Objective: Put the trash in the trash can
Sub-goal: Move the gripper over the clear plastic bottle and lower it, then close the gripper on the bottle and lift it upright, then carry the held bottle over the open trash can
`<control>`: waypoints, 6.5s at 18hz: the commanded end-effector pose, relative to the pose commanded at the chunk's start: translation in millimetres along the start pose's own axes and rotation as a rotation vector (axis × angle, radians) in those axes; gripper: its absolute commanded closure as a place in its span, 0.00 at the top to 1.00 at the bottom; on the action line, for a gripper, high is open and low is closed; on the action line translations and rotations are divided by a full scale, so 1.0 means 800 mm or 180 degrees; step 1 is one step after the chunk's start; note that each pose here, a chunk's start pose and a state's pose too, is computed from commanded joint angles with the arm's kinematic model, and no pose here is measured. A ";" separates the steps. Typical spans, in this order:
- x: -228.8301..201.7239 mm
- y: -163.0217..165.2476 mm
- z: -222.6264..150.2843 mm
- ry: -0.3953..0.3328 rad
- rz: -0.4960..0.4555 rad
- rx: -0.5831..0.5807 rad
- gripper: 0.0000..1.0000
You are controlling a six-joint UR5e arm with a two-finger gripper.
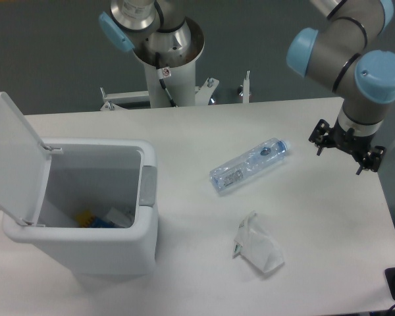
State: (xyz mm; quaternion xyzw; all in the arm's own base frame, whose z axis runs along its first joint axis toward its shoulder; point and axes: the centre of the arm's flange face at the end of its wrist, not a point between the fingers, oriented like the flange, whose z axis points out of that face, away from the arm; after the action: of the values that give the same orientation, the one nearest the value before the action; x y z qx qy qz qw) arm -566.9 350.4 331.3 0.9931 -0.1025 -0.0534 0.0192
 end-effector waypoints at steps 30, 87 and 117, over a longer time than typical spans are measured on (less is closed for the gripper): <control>0.196 -0.108 0.083 0.0364 0.0167 -0.0014 1.00; 0.097 -0.163 -0.118 0.0122 -0.1334 0.1771 0.44; 0.241 -0.309 -0.303 0.1302 0.0087 0.4071 0.61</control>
State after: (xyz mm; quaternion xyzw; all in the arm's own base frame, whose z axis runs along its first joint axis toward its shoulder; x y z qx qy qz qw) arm -302.7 558.8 540.0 0.7977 -0.1209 0.2073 -0.5532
